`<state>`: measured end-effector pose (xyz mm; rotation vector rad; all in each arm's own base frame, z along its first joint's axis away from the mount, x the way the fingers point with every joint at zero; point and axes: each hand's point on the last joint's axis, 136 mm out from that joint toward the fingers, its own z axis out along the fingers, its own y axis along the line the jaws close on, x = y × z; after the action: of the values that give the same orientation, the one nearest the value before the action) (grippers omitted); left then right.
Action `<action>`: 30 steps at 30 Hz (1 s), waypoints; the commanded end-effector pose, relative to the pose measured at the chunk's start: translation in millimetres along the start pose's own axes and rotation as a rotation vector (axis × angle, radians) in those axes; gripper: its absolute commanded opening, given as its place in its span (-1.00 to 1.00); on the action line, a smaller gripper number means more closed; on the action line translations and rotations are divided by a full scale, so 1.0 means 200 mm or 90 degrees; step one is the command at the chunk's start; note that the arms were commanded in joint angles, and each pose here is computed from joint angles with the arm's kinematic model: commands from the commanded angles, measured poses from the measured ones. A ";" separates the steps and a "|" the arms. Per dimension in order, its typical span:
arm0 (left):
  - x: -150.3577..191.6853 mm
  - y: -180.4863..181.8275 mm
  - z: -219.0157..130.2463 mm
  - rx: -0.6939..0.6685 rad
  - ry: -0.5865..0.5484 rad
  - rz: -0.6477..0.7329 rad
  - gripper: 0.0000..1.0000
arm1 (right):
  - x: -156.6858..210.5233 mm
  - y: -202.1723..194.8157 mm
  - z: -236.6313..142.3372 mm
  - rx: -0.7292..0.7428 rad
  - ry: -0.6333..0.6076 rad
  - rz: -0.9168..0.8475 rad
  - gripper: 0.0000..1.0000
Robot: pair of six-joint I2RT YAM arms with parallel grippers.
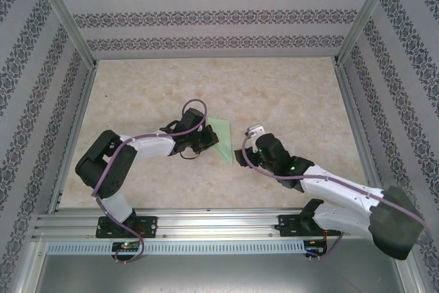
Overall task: Fold a paper plane with a square sheet of paper (fold left side to right side)
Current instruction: Third fold the triangle at the center of the table.
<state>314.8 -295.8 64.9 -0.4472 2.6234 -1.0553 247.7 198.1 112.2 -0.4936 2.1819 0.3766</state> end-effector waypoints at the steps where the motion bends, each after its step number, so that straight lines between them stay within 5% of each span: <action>1: -0.08 -0.04 -0.10 -0.005 -0.073 -0.011 -0.97 | -0.03 -0.04 -0.05 -0.012 -0.042 0.042 0.52; 10: -0.08 -0.02 -0.08 0.005 -0.091 -0.077 -0.97 | -0.08 -0.01 -0.10 -0.062 -0.159 -0.051 0.96; 20: -0.05 -0.10 0.00 0.018 -0.059 -0.056 -0.94 | -0.02 0.15 -0.02 -0.057 -0.169 -0.156 0.94; 26: -0.03 -0.03 0.06 -0.015 -0.045 -0.038 -0.83 | -0.09 0.20 0.06 -0.224 -0.075 0.105 0.26; 30: -0.04 0.04 0.04 -0.056 -0.053 -0.018 -0.39 | -0.04 0.26 0.15 -0.260 0.022 0.158 -0.10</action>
<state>322.0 -295.9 55.6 -0.5895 2.5956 -0.9736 260.2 234.5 101.0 -0.4791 2.1325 0.7378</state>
